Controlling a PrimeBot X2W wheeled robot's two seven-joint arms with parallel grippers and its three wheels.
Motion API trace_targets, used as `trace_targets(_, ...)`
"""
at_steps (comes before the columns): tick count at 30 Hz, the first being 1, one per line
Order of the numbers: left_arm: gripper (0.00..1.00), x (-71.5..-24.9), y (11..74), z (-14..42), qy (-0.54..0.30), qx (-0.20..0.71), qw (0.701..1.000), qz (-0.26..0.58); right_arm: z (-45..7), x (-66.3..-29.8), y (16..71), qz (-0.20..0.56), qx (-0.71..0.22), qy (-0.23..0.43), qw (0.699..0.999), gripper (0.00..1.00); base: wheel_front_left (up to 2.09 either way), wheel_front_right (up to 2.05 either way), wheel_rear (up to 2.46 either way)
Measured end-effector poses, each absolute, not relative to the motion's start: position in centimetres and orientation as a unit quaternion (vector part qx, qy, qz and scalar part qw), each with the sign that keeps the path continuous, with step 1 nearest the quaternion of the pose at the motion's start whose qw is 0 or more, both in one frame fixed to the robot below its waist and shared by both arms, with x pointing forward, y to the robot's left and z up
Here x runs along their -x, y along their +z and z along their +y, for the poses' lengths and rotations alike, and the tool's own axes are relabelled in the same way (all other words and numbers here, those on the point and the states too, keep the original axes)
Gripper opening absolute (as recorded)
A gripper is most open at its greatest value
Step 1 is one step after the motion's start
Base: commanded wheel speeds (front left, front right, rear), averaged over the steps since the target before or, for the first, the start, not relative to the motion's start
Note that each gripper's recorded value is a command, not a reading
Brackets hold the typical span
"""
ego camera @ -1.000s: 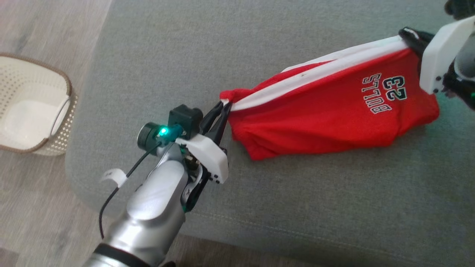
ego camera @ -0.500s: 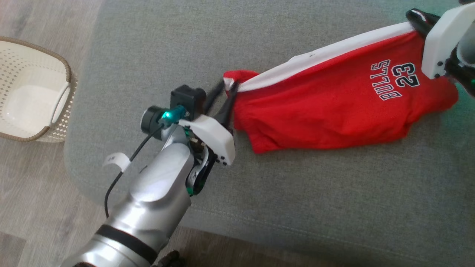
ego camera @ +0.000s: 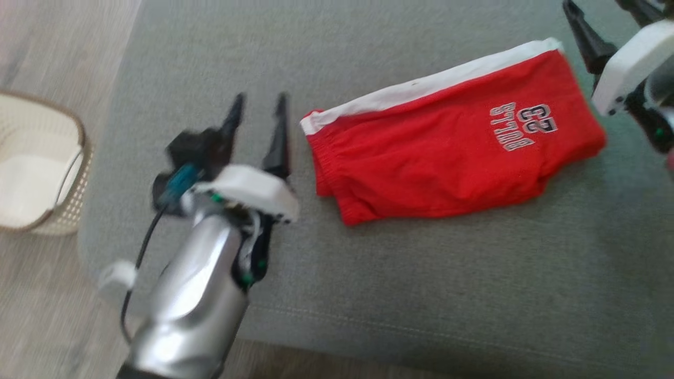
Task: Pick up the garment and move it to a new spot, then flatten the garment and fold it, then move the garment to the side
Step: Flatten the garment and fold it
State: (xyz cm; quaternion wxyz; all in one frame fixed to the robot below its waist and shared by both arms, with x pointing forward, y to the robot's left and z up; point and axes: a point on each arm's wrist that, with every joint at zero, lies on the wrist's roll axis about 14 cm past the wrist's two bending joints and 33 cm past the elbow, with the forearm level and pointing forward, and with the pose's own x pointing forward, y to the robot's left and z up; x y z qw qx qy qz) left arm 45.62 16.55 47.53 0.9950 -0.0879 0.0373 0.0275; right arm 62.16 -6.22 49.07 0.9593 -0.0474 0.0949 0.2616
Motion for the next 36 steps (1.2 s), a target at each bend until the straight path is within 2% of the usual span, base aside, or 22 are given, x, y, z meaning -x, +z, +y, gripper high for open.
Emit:
trace_targets(6,1.00,-42.9,50.6,18.8,0.075,0.092,0.993,-0.020,-7.9,-58.9,52.3,0.018,0.038,0.249,0.968,1.00,0.00,0.00,0.00)
trace_targets(14,1.00,-39.6,51.7,18.2,0.073,0.107,0.991,-0.044,-10.7,-53.2,56.0,-0.060,0.006,0.204,0.977,1.00,0.00,0.00,0.00)
trace_targets(17,1.00,-38.2,51.4,17.9,0.071,0.104,0.991,-0.040,-11.2,-49.7,54.4,-0.056,0.000,0.187,0.981,1.00,0.00,0.00,0.00)
trace_targets(18,1.00,-37.4,51.3,17.9,0.069,0.104,0.991,-0.041,-11.4,-47.2,53.0,-0.044,-0.021,0.172,0.984,1.00,0.00,0.00,0.00)
trace_targets(19,1.00,-37.4,51.3,17.9,0.069,0.104,0.991,-0.041,-11.4,-47.2,53.0,-0.044,-0.021,0.172,0.984,1.00,0.00,0.00,0.00)
trace_targets(25,1.00,-34.7,50.4,16.9,0.053,0.090,0.994,-0.029,-11.6,-40.9,49.8,-0.014,-0.044,0.137,0.989,1.00,0.00,0.00,0.00)
trace_targets(29,1.00,-33.1,49.1,15.3,0.024,0.081,0.996,-0.008,-12.0,-38.9,49.1,-0.007,-0.020,0.132,0.991,1.00,0.00,0.00,0.00)
trace_targets(36,1.00,-32.4,48.8,15.1,0.024,0.081,0.996,-0.003,-12.0,-38.2,49.2,-0.011,-0.014,0.127,0.992,1.00,0.00,0.00,0.00)
